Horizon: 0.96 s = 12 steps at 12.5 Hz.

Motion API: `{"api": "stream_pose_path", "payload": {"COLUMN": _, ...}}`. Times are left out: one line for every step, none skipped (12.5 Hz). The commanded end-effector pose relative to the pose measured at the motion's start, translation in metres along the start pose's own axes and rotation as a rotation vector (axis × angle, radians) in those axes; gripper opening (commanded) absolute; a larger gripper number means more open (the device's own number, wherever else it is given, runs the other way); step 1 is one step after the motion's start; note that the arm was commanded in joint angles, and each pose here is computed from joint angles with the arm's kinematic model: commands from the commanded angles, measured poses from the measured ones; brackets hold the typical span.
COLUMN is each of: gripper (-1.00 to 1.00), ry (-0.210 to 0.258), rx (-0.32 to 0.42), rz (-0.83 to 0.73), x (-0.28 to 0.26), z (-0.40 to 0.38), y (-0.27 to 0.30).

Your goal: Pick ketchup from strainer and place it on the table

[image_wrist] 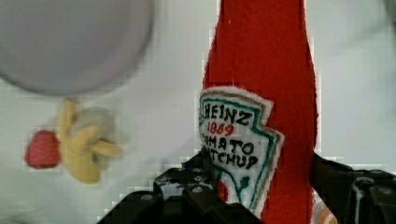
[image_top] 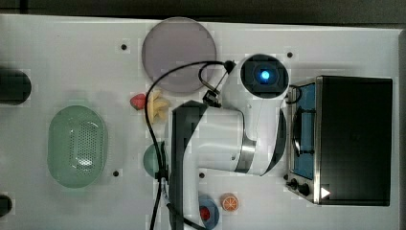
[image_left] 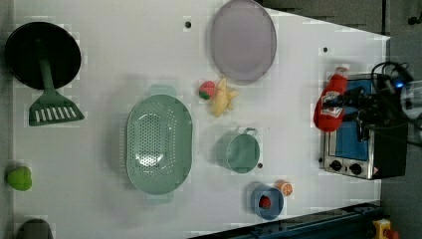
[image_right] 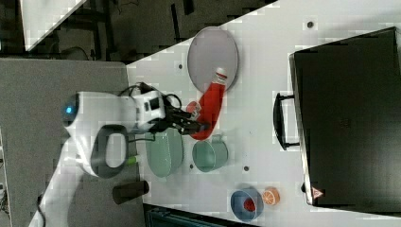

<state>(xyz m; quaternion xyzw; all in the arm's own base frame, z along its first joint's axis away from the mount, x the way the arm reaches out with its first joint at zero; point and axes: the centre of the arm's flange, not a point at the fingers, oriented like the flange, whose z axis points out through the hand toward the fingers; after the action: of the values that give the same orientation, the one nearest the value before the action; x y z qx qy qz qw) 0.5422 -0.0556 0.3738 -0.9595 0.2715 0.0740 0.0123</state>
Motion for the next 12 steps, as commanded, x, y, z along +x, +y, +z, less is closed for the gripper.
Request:
{"api": "stream_pose_path", "payload": {"gripper": 0.22, "ry": -0.008, "rx": -0.01, "rz": -0.08, "x": -0.018, "z": 0.039, "y": -0.012}}
{"api": "stream_pose_path", "payload": {"gripper": 0.22, "ry": 0.008, "rx": -0.013, "rz": -0.081, "x": -0.017, "z": 0.054, "y": -0.008}}
{"api": "stream_pose_path", "payload": {"gripper": 0.22, "ry": 0.018, "rx": -0.018, "rz": -0.085, "x": -0.017, "z": 0.069, "y": -0.005}}
{"api": "stream_pose_path", "payload": {"gripper": 0.22, "ry": 0.023, "rx": -0.018, "rz": -0.087, "x": -0.017, "z": 0.084, "y": -0.004}}
{"api": "stream_pose_path", "payload": {"gripper": 0.22, "ry": 0.024, "rx": -0.018, "rz": -0.086, "x": -0.016, "z": 0.098, "y": -0.002}}
{"api": "stream_pose_path", "payload": {"gripper": 0.22, "ry": 0.019, "rx": -0.018, "rz": -0.083, "x": -0.015, "z": 0.113, "y": -0.001}}
{"api": "stream_pose_path", "payload": {"gripper": 0.22, "ry": 0.013, "rx": -0.019, "rz": -0.08, "x": -0.014, "z": 0.125, "y": 0.001}}
{"api": "stream_pose_path", "payload": {"gripper": 0.29, "ry": 0.008, "rx": -0.019, "rz": -0.077, "x": -0.011, "z": 0.136, "y": 0.001}}
{"api": "stream_pose_path", "payload": {"gripper": 0.5, "ry": 0.01, "rx": -0.017, "rz": -0.075, "x": -0.009, "z": 0.141, "y": 0.001}}
{"api": "stream_pose_path", "payload": {"gripper": 0.72, "ry": 0.016, "rx": -0.014, "rz": -0.075, "x": -0.008, "z": 0.141, "y": 0.001}}
{"api": "stream_pose_path", "payload": {"gripper": 0.93, "ry": 0.013, "rx": -0.015, "rz": -0.074, "x": -0.008, "z": 0.138, "y": 0.002}}
{"api": "stream_pose_path", "payload": {"gripper": 1.0, "ry": 0.015, "rx": -0.015, "rz": -0.074, "x": -0.009, "z": 0.13, "y": 0.002}}
